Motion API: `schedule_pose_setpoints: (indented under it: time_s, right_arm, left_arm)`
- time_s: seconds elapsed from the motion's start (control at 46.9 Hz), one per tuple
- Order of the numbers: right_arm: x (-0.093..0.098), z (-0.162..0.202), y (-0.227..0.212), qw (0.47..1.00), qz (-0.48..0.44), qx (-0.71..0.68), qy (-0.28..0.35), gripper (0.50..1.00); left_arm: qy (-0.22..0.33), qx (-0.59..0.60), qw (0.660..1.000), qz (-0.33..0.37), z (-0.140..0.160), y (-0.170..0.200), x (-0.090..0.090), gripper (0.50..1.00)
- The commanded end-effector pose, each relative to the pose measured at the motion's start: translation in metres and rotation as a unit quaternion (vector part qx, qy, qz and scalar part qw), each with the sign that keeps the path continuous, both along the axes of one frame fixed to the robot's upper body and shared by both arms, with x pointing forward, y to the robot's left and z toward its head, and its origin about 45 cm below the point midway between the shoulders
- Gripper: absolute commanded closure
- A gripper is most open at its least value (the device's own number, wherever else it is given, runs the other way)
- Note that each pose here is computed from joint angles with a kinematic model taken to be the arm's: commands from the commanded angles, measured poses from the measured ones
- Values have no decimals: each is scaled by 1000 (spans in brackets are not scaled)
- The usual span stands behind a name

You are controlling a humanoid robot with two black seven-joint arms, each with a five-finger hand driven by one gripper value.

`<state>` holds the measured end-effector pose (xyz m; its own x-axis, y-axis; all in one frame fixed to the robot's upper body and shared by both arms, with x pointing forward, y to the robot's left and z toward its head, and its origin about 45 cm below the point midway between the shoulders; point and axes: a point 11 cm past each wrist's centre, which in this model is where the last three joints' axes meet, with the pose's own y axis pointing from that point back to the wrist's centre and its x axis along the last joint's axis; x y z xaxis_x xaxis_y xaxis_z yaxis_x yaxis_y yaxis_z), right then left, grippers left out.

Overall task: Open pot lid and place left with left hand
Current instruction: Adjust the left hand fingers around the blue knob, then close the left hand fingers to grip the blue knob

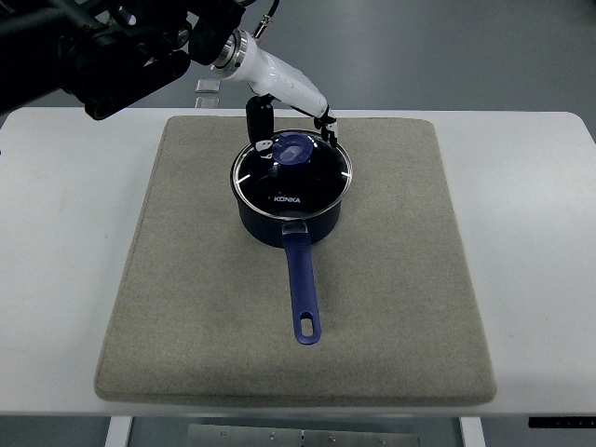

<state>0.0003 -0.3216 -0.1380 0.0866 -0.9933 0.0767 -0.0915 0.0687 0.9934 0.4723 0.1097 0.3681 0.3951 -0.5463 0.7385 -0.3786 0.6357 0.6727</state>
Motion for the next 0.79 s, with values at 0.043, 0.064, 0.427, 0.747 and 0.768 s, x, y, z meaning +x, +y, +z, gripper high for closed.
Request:
schedule_pose_setpoints:
  time_s: [0.043, 0.064, 0.427, 0.747, 0.768]
  right_arm:
    - [0, 0, 0, 1000, 0, 0, 0, 583]
    - [0, 0, 0, 1000, 0, 0, 0, 583]
    - [0, 0, 0, 1000, 0, 0, 0, 583]
    - [0, 0, 0, 1000, 0, 0, 0, 583]
    - [0, 0, 0, 1000, 0, 0, 0, 583]
  left_arm:
    - [6, 1, 1000, -13, -3, -4, -6, 737]
    - [8, 2, 1000, -15, -5, -4, -8, 748]
    - [1, 4, 1000, -15, -6, -1, -6, 733]
    - [-18, 3, 1000, -12, -3, 9, -2, 684]
    - [-18, 3, 1000, -10, -3, 11, -2, 673]
